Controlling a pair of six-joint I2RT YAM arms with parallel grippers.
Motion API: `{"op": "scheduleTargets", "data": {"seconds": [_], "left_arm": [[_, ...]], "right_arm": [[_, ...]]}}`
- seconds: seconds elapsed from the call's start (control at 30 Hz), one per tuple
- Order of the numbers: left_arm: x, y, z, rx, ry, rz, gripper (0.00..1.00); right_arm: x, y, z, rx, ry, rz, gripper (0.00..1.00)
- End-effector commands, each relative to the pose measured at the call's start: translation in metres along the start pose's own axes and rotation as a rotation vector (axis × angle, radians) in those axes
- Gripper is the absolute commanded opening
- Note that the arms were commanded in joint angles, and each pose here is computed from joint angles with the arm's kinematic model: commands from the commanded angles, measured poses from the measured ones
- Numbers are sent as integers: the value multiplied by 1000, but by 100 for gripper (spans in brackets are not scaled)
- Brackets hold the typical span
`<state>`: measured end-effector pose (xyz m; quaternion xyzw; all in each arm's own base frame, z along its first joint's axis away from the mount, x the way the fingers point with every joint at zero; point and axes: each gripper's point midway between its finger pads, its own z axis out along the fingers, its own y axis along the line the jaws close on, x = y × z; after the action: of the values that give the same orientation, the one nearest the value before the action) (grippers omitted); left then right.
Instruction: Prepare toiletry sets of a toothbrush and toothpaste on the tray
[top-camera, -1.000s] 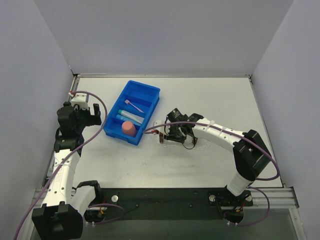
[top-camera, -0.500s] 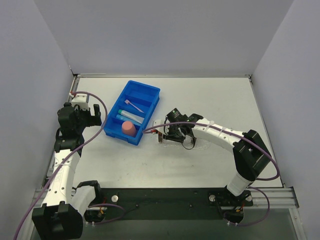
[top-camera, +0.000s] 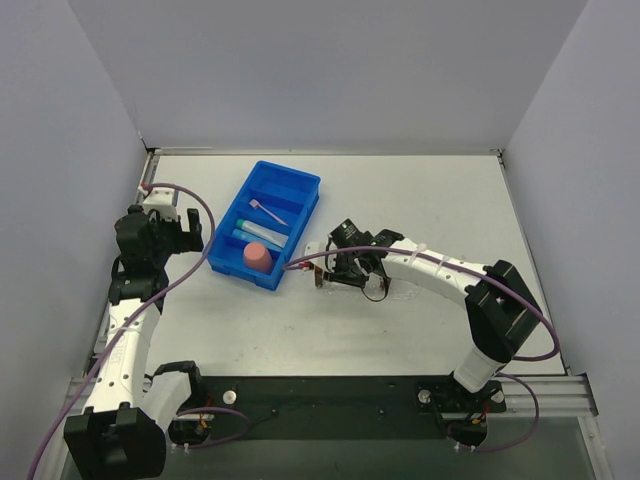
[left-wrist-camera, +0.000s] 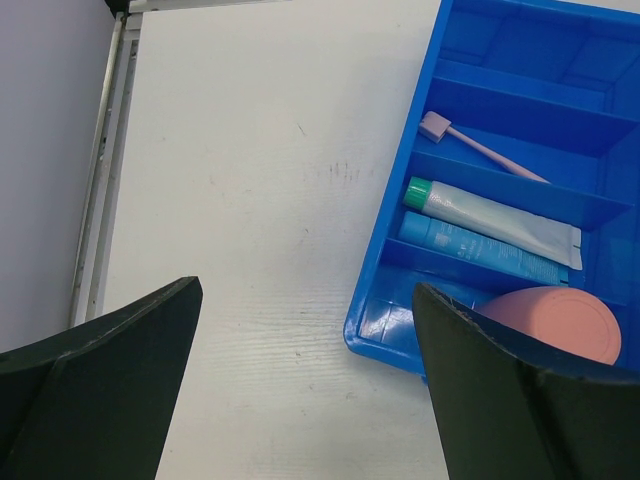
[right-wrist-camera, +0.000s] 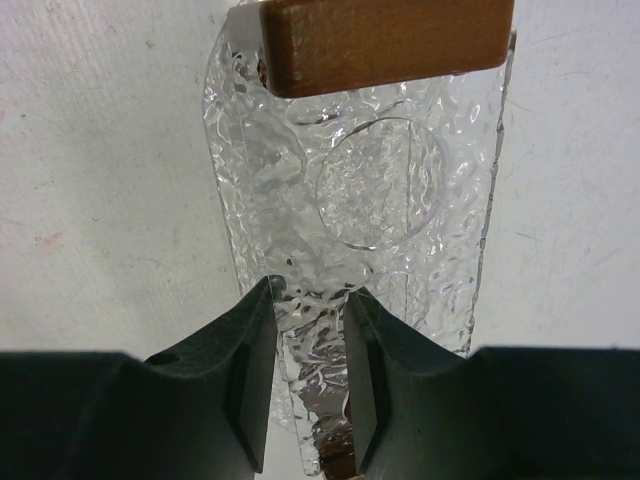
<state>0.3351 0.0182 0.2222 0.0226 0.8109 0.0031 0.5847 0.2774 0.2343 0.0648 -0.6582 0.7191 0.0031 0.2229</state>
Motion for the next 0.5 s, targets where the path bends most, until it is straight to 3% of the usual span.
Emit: {"op": "scheduleTargets", "data": {"seconds": [0.0, 0.47], "left_arm": [[-9, 3, -2, -14, -35, 12, 97], [-9, 4, -2, -14, -35, 10, 97]], "right_arm": [[-3, -4, -2, 39, 4, 9, 0], [0, 3, 1, 34, 10, 55, 0]]}}
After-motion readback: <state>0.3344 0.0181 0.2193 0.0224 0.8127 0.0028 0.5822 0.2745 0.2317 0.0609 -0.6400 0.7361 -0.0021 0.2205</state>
